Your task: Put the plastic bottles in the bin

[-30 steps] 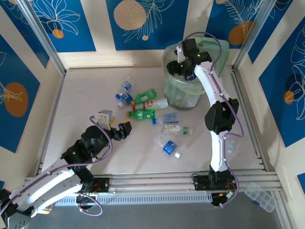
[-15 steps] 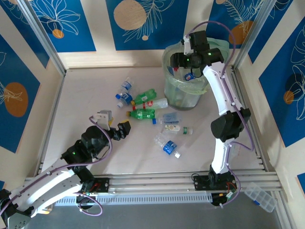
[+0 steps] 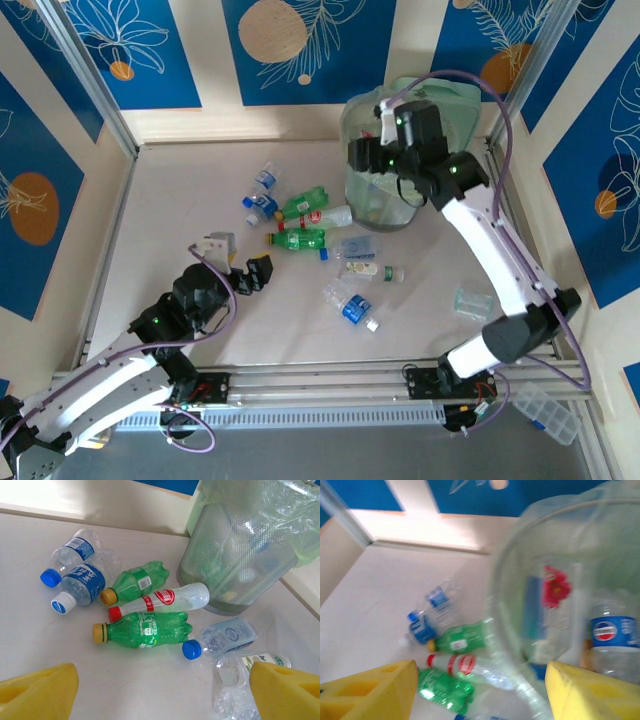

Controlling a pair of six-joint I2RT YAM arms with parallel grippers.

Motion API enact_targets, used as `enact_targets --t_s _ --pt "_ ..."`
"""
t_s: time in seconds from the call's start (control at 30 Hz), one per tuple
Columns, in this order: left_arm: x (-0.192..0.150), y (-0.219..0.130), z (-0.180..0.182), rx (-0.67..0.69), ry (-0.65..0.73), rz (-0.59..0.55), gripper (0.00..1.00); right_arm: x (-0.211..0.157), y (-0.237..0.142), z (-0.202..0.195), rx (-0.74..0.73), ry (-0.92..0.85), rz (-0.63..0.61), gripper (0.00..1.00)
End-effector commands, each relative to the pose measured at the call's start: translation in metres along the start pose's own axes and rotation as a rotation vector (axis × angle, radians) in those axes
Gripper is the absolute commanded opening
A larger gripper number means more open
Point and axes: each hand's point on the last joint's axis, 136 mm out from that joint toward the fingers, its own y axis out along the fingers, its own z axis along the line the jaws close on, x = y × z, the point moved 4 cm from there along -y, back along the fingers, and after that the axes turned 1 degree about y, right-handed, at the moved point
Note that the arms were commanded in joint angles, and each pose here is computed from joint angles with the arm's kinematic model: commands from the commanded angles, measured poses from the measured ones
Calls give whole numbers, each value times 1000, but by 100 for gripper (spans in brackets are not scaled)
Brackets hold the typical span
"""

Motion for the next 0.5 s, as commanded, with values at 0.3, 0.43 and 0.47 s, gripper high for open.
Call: enact_targets --t_s 0.3,0.43,0.47 --pt "4 4 8 97 29 19 87 -102 -7 68 178 -102 61 69" --pt "3 7 9 117 51 38 88 -146 2 80 266 -75 125 69" --pt "2 8 9 124 55 47 88 -155 4 82 281 -64 136 69"
